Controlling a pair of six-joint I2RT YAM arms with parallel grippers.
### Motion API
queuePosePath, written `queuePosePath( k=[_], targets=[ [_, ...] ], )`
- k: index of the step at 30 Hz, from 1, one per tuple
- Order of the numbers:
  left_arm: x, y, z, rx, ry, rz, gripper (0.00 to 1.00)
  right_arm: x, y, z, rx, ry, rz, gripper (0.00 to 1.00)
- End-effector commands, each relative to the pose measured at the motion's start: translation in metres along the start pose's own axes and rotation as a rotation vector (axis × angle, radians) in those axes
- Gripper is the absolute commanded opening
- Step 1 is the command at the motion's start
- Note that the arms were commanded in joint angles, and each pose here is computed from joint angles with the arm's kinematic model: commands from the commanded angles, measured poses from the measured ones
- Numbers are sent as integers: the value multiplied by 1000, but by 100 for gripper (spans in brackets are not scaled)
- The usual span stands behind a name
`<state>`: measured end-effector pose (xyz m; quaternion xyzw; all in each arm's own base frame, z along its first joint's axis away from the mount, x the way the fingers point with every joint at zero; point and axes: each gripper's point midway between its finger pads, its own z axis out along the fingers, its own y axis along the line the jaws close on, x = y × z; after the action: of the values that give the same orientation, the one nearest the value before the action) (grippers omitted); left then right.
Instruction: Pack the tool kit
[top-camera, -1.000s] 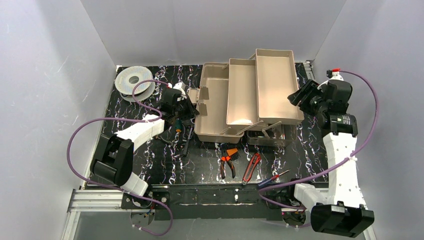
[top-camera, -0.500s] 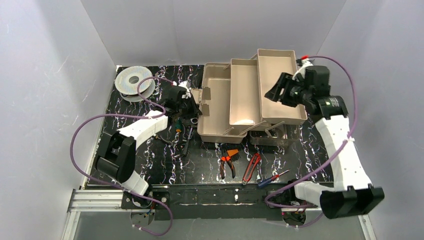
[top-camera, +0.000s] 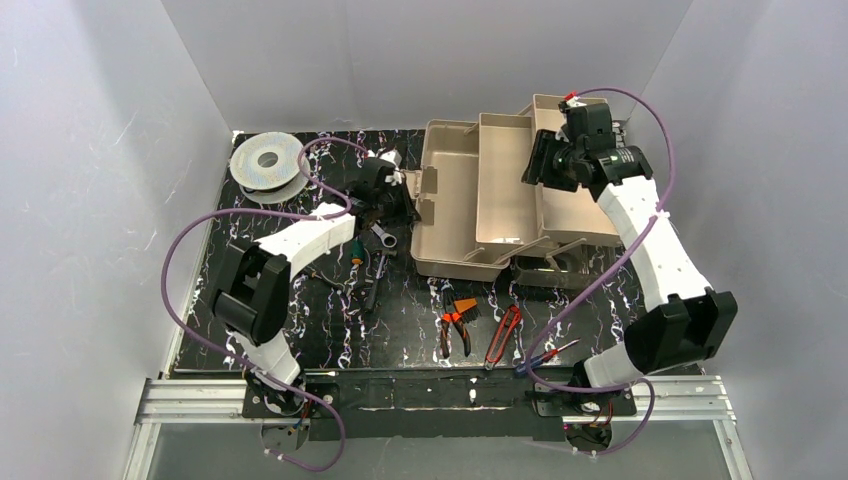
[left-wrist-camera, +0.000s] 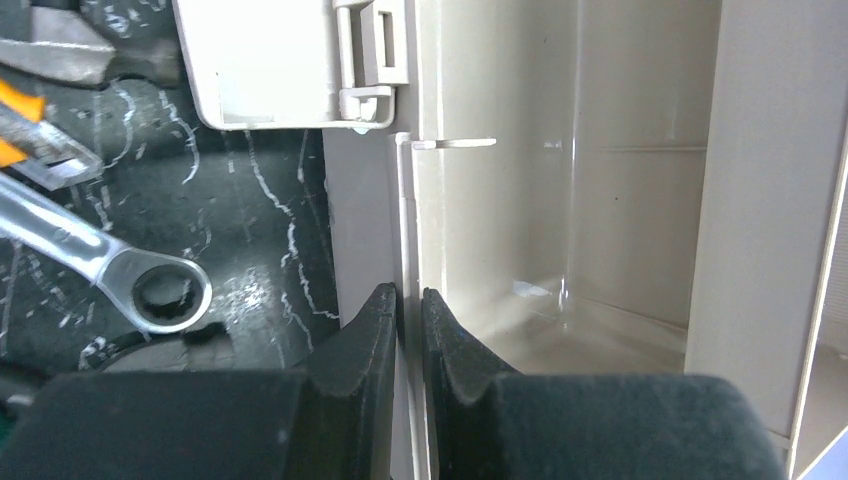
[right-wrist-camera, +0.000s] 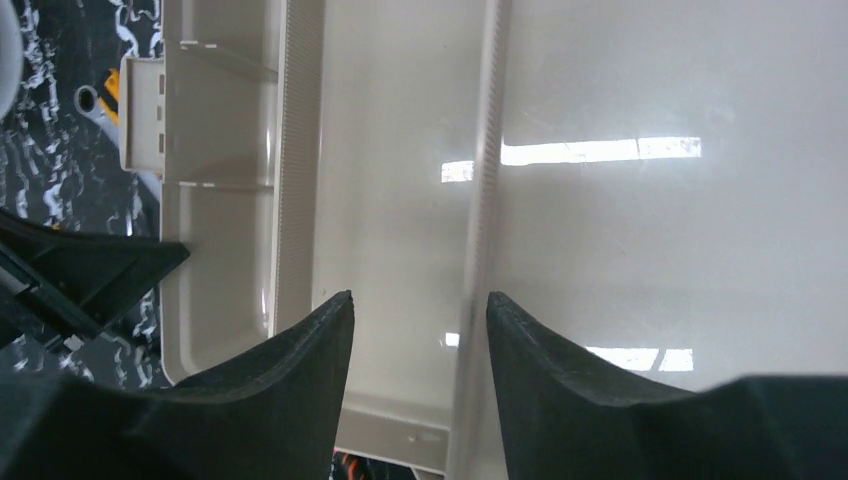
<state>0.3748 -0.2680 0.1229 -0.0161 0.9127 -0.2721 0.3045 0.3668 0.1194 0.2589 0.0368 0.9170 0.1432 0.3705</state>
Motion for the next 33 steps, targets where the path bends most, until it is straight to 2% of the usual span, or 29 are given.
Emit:
queuePosePath(
  k=[1,3,5,7,11,13,16,17,23,25,29,33],
  targets=[
    [-23,-65,-8,192,-49,36,0,-19,-10,1,71,-37,-40,53],
    [-20,-65,-2,193,-33,34,0,-21,-17,6,99,-35,-42,42],
    [-18,-64,3,190,-23,37,0,-24,-21,10,118,-32,-42,36],
    [-15,-60,6,175,-3,53,5,-26,-26,15,134,-21,-39,31],
    [-24,-52,-4,130,-6,84,22,-30,-32,26,150,-6,-28,28],
    [-30,-46,-15,106,-31,91,43,-31,-32,28,146,-6,-16,28],
    [-40,-31,-40,14,-92,115,90,-35,-24,27,108,-26,-6,34],
    [-43,-26,-50,-18,-117,117,97,-36,-22,25,98,-34,-5,36],
    [-44,-13,-114,-79,-245,115,98,-48,-2,-12,14,-93,-1,53],
    [-32,-4,-125,-94,-239,115,98,-51,10,-33,-29,-135,-9,57],
    [-13,32,-149,-236,-220,134,98,-46,29,-62,-72,-169,-37,58],
    [0,64,-179,-373,-241,109,98,-22,49,-77,-114,-170,-89,59]
  ],
)
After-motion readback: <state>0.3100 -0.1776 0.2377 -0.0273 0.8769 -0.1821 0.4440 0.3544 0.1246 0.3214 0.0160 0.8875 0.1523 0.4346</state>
